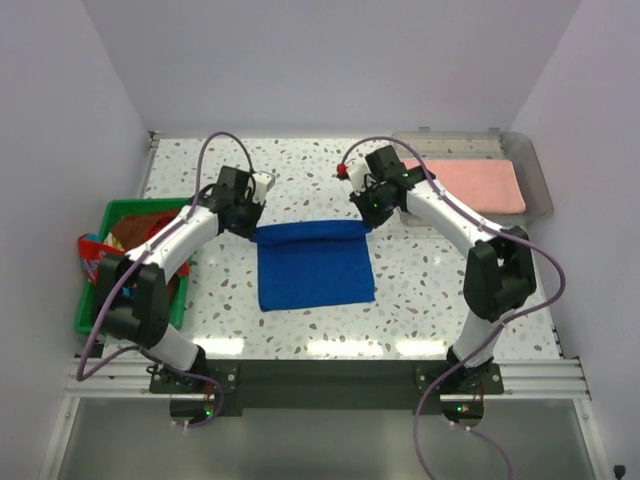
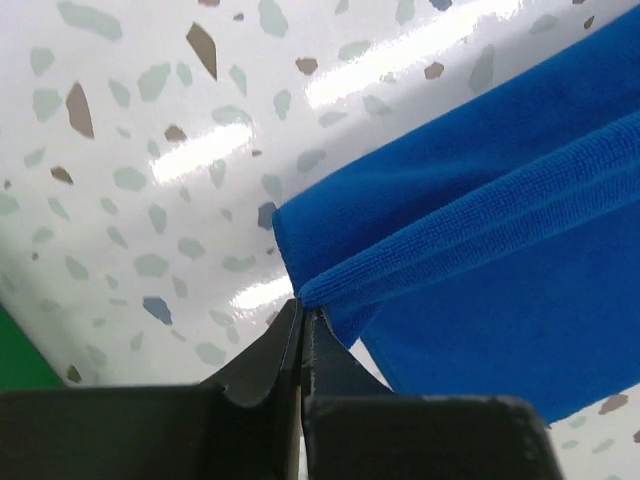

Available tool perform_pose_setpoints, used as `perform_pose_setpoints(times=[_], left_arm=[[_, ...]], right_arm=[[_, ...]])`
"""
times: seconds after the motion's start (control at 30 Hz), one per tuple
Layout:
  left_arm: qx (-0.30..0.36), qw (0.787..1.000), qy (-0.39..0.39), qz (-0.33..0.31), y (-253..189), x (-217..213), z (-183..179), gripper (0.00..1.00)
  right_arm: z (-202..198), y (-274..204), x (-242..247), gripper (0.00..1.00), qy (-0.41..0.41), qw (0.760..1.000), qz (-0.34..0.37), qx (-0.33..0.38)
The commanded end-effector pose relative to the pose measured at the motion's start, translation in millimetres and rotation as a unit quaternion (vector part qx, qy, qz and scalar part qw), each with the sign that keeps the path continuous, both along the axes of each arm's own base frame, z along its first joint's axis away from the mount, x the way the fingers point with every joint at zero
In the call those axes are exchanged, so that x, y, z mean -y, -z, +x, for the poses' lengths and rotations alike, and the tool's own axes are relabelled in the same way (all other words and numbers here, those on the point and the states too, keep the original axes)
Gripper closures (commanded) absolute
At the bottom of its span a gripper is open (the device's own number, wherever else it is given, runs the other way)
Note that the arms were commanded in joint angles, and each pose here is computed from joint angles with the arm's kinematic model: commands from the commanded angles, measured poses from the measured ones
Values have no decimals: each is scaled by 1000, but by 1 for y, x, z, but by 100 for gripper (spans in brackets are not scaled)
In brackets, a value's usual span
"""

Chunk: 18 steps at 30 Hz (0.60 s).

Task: Fold and stack the towels
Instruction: Fold the towel

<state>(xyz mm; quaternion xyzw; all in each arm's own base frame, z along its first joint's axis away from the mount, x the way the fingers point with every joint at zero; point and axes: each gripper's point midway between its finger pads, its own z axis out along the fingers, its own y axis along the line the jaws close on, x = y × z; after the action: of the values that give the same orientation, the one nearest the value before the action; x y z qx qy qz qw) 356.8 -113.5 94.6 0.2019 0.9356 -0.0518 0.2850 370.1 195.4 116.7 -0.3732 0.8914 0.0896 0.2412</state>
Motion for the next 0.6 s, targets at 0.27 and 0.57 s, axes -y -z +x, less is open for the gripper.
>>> perform_pose_setpoints(times=[0.27, 0.57], left_arm=[[-51, 994, -87, -51, 4, -5, -71, 100], [-87, 988, -89, -86, 10, 18, -93, 100]], right_arm=[[-68, 12, 15, 100, 58, 997, -33, -38], [-67, 14, 23, 100, 102, 994, -39, -21]])
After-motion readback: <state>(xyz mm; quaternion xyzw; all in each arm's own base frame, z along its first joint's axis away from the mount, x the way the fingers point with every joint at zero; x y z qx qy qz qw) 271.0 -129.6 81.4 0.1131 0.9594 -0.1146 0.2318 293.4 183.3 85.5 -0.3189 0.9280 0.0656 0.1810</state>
